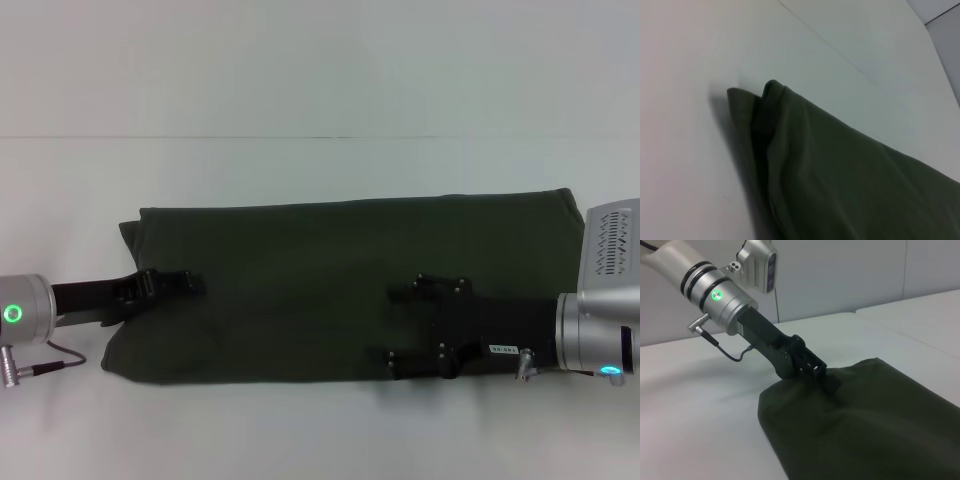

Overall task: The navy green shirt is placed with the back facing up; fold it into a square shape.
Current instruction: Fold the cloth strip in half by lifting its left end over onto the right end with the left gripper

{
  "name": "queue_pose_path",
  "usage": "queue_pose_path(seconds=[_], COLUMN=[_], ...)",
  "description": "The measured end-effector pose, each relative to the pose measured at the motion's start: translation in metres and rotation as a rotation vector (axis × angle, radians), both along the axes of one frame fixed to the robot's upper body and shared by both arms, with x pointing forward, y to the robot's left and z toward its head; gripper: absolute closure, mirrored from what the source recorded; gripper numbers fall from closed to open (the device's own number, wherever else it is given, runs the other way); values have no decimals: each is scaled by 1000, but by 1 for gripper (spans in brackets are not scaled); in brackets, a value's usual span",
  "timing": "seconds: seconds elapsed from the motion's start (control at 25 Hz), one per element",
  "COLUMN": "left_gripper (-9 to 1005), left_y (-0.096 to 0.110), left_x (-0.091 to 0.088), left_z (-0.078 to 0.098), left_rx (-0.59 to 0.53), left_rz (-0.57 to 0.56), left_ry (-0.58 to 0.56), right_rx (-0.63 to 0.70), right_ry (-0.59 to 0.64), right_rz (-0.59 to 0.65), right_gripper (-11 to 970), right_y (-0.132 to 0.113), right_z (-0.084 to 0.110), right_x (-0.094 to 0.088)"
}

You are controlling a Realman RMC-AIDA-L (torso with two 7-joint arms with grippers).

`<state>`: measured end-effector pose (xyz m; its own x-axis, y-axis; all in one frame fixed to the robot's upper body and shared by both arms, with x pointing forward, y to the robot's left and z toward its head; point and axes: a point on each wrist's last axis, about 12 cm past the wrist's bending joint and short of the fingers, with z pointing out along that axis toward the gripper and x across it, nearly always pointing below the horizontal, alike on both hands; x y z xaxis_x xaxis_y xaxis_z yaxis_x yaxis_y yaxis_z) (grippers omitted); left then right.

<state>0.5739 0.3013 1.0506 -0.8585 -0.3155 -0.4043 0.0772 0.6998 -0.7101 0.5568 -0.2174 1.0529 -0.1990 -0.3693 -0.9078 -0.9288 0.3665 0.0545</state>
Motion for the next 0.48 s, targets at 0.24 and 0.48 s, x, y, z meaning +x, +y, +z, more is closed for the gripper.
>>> queue_pose_path(seconds=[0.24, 0.48], left_gripper=[513, 705], left_y=[3, 3], left_x=[0, 1], left_z=[0, 1], left_rx=[17, 28], left_rz=[-3, -11], left_ry=[-3, -3], right_rx=[0, 0], right_ry=[0, -1], right_rz=[3, 5], right_gripper=[32, 31], right_y=[0, 1], right_z=[0, 1], right_x=[0, 0])
